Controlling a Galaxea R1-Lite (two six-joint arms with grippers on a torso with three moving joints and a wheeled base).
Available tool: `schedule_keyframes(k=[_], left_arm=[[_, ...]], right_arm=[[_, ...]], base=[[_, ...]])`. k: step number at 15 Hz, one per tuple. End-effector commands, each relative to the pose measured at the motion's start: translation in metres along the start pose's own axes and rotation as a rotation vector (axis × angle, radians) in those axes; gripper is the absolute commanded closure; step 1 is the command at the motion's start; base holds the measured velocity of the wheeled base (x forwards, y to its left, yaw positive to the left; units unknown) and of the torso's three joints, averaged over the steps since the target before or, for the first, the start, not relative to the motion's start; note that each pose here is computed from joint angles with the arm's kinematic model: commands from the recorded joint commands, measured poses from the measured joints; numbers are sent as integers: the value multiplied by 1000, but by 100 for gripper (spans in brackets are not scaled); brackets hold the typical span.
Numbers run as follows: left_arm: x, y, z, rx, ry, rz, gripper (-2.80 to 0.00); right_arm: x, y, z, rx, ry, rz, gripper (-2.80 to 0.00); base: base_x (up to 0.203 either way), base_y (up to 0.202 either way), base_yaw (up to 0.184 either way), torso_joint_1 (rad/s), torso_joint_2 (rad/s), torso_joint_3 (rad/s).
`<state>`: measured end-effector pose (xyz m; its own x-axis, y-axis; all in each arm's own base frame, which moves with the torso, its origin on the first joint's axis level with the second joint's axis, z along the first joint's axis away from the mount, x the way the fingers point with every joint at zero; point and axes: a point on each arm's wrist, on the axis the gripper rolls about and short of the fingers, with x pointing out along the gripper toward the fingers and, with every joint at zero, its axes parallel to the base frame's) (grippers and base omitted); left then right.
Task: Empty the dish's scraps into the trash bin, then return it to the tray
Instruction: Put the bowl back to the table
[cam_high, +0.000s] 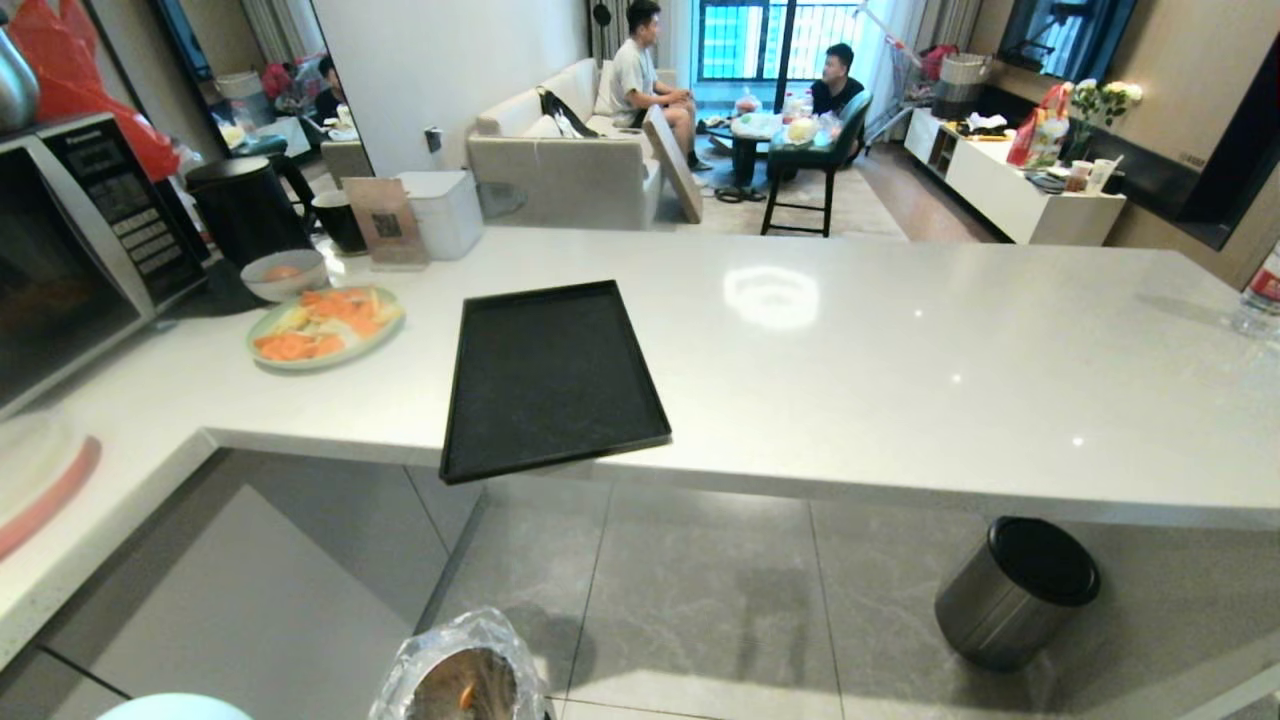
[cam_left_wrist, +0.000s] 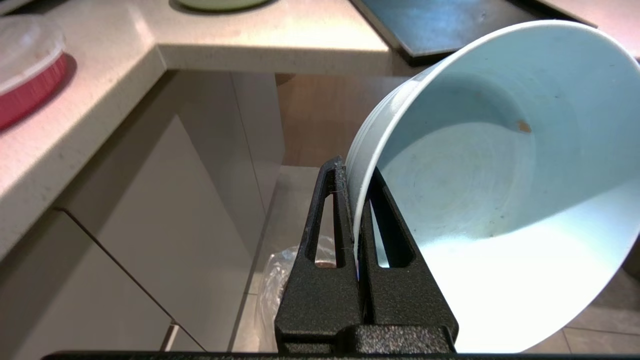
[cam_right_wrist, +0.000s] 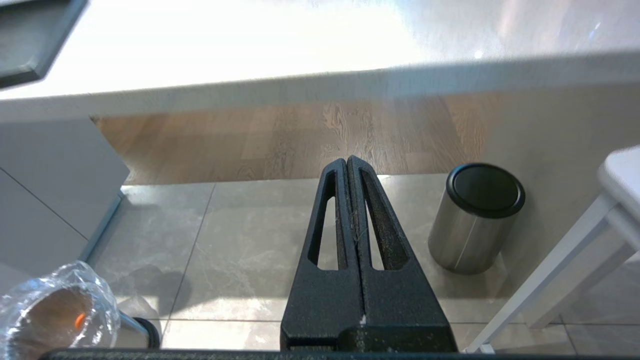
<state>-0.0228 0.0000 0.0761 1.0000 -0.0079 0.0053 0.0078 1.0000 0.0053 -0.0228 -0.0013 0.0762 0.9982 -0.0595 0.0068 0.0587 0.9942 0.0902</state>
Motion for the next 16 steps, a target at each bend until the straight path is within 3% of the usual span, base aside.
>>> schedule_keyframes(k=[1,8,16], left_arm=[[0,0,0,1,0,0,0],[0,0,0,1,0,0,0],[0,0,0,-1,1,0,0]], right_arm=[[0,0,0,1,-1,0,0],[0,0,0,7,-1,-2,0],[0,0,0,7,0,-2,0]], base=[[0,0,0,220,-586,-373],[0,0,0,188,-477,-286],[0,0,0,9,-11,-5]])
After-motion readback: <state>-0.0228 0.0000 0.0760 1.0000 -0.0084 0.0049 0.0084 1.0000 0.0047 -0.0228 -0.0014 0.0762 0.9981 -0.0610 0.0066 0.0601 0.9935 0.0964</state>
